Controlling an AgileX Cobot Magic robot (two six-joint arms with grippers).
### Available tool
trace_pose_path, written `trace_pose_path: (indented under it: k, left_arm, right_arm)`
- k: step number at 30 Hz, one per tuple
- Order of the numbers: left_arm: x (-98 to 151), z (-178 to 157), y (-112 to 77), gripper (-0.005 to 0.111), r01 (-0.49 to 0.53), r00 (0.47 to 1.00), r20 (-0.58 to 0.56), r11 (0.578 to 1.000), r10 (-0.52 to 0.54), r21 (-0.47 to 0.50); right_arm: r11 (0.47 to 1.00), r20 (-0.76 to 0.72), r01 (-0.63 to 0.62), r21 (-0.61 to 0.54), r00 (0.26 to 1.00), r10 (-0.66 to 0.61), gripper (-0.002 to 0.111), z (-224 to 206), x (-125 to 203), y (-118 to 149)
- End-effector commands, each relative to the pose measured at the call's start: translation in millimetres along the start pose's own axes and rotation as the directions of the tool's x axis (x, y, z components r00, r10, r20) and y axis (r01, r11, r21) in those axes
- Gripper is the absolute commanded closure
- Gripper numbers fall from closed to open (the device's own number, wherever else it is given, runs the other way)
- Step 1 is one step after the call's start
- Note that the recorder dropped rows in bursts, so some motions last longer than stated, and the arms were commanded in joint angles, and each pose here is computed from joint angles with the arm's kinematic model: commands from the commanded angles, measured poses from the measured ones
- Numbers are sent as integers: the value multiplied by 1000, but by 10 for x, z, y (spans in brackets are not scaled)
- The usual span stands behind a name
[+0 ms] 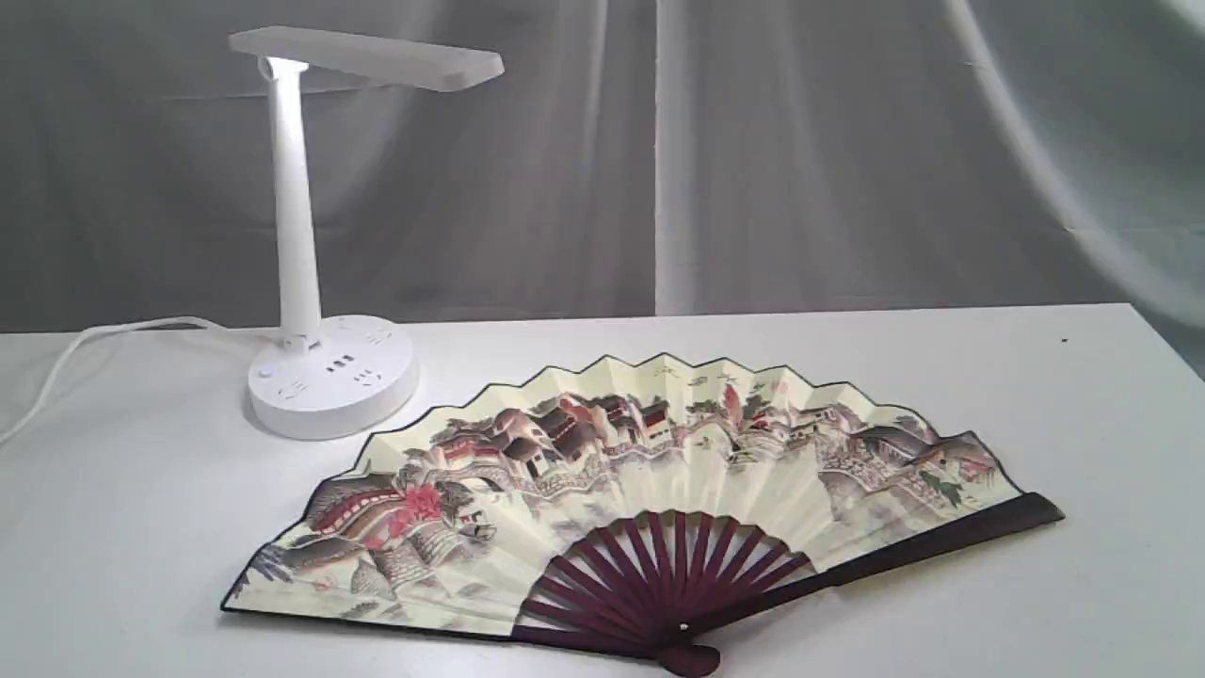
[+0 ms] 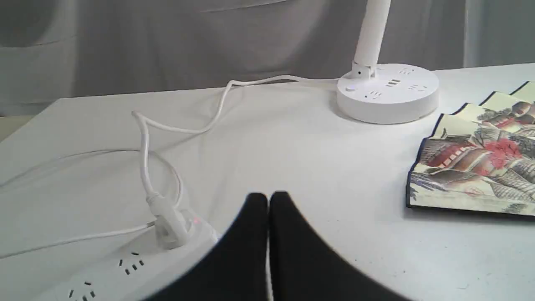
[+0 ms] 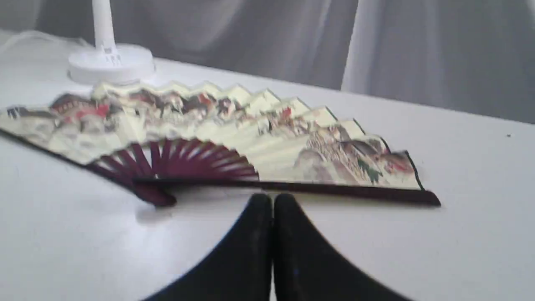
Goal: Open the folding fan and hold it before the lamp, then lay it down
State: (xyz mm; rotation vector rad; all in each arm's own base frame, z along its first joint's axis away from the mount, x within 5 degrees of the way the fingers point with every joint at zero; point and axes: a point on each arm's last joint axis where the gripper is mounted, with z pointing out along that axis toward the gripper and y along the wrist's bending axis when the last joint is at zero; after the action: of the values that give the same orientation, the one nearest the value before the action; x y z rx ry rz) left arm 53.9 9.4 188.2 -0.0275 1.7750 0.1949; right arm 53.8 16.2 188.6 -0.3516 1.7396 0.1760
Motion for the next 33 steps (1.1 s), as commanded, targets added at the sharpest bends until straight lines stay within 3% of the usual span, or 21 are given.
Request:
trace_pose_path:
  k: [1,9,14,33]
  left_arm:
    - [6,2,-4,107,2,1000,5,1000,-2,5]
    - [6,2,-4,107,2,1000,5,1000,-2,5]
    - [6,2,-4,107,2,1000,5,1000,-2,5]
    - [6,2,-4,107,2,1000,5,1000,-2,5]
  right_arm:
    - [1000,-43,30,2,999,-30,108,1,47,-3]
    - [987,-53,-50,151,997,59,108,-21,68,-77]
    - [964,-78,-17,267,996,40,108,-38,86,-141]
    - [962,-84,9,273,996,15,108,-39,85,-146]
